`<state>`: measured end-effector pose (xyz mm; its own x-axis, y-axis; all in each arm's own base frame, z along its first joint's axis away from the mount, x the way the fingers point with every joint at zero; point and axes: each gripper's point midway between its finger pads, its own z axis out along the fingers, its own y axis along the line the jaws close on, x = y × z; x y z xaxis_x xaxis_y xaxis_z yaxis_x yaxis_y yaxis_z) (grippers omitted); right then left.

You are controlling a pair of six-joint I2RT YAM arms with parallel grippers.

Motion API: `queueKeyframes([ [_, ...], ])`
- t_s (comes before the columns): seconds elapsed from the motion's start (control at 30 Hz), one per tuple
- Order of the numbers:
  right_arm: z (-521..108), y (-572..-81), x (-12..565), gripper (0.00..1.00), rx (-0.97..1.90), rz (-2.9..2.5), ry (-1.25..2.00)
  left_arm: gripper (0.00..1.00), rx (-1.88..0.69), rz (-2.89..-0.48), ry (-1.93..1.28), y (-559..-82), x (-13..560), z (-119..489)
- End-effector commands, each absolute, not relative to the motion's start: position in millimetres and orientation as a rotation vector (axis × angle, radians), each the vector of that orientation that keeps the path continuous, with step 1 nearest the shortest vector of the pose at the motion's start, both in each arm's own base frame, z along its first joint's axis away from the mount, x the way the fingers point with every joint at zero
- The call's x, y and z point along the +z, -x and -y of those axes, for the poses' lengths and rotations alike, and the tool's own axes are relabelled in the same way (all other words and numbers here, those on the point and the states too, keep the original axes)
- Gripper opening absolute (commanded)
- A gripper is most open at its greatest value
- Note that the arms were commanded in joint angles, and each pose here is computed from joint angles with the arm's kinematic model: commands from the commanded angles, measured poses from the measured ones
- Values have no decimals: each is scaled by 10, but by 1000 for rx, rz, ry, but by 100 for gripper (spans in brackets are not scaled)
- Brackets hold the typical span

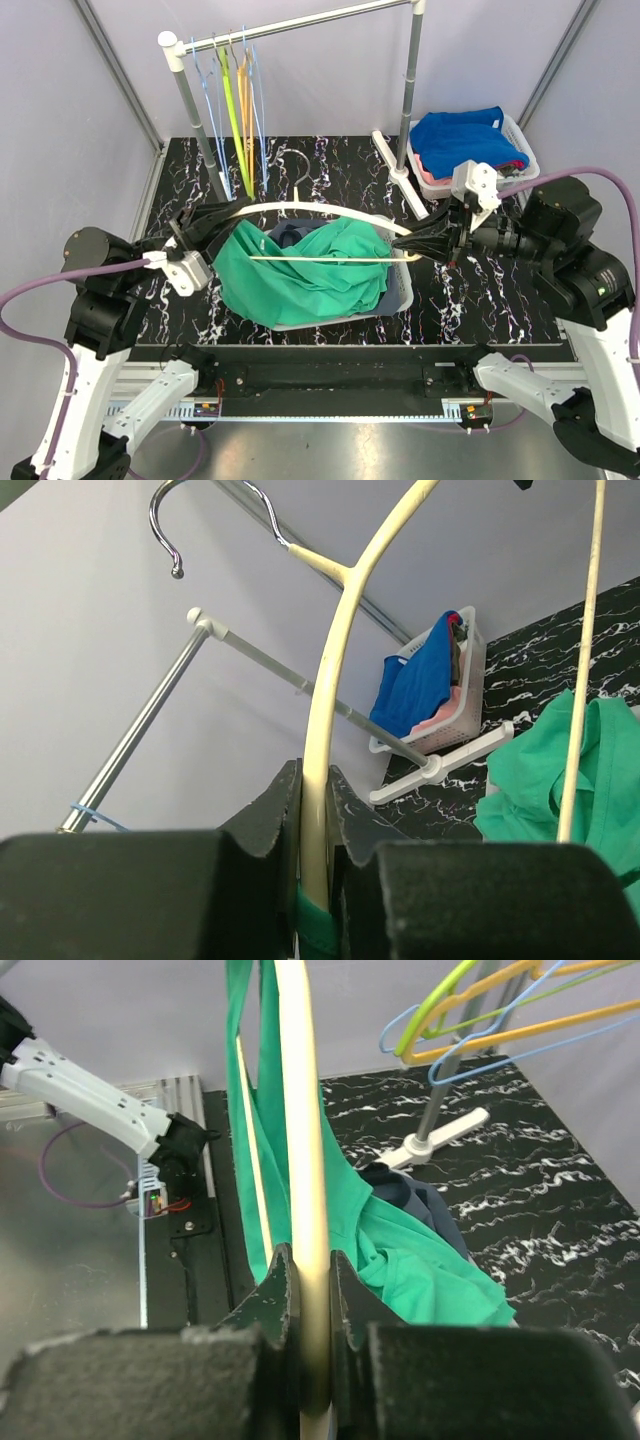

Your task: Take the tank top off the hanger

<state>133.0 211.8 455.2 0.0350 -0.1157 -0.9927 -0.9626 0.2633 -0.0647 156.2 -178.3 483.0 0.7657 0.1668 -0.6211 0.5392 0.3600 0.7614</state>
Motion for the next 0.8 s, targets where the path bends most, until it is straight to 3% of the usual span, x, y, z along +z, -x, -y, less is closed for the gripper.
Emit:
queueKeyframes([
  [0.0,-1899,-1442,4879,0,771,-1315,928,34,-219,-592,-1145,-1440,5103,1731],
  [0.07,-1804,-1408,4932,0,737,-1300,882,48,-209,-598,-1141,-1446,5063,1715],
  [0.1,-1779,-1393,4944,0,732,-1298,871,72,-209,-600,-1142,-1438,5029,1711],
  [0.17,-1712,-1349,4944,0,715,-1301,851,83,-207,-606,-1136,-1422,5016,1694],
  [0.2,-1692,-1338,4938,0,707,-1303,849,99,-209,-608,-1136,-1417,5011,1693],
  [0.37,-1612,-1260,4818,0,694,-1340,844,99,-232,-656,-1135,-1386,4891,1668],
  [0.57,-1541,-1147,4772,0,691,-1351,846,99,-255,-754,-1147,-1464,4313,1658],
  [0.77,-1517,-1086,4735,0,694,-1373,862,99,-238,-807,-1065,-1621,4421,1605],
])
